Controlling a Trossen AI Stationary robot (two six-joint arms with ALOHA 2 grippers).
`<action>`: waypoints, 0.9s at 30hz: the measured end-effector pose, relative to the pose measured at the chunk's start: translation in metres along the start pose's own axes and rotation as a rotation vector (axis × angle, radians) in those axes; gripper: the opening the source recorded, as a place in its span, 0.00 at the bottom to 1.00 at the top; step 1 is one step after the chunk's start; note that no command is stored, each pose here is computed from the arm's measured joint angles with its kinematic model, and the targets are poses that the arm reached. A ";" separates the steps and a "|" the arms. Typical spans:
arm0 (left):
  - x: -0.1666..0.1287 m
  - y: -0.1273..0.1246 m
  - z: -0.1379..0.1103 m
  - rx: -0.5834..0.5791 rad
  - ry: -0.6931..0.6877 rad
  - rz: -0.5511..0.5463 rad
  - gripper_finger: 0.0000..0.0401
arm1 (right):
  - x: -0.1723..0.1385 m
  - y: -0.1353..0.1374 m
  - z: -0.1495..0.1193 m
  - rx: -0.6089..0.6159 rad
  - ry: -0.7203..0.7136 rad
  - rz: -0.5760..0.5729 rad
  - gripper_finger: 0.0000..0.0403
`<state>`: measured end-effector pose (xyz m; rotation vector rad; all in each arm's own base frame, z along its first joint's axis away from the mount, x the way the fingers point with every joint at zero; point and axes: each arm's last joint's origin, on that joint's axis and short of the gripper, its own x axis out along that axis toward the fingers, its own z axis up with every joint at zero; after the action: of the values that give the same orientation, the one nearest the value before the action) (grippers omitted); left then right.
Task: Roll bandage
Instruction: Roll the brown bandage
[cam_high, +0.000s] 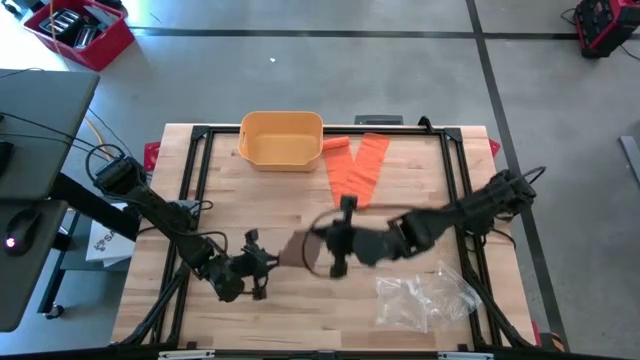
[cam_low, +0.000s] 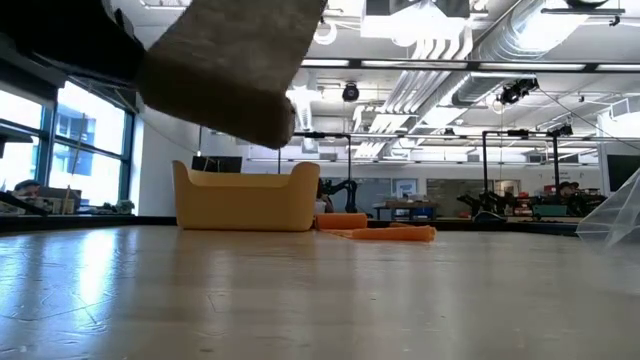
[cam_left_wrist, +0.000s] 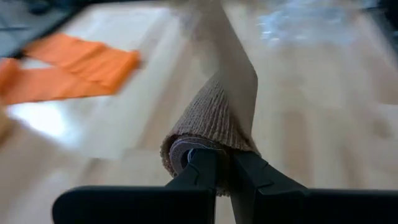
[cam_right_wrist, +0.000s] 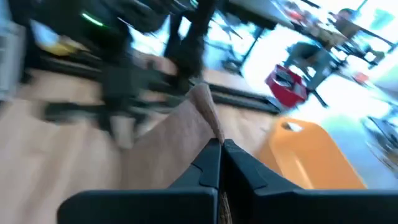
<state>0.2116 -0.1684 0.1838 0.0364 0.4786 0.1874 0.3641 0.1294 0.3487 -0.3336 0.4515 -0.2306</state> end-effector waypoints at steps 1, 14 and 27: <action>-0.001 -0.003 0.001 -0.004 -0.002 -0.031 0.03 | 0.006 -0.008 -0.004 -0.003 0.031 -0.007 0.00; -0.031 -0.025 -0.001 -0.028 -0.160 -0.014 0.03 | 0.069 -0.023 -0.118 0.200 0.263 0.205 0.00; -0.026 -0.028 -0.003 -0.131 -0.171 -0.020 0.03 | 0.079 0.022 -0.183 0.437 0.142 0.345 0.21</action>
<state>0.1925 -0.2011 0.1912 -0.0804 0.2958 0.1944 0.3521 0.0783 0.1553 0.1902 0.5759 -0.0122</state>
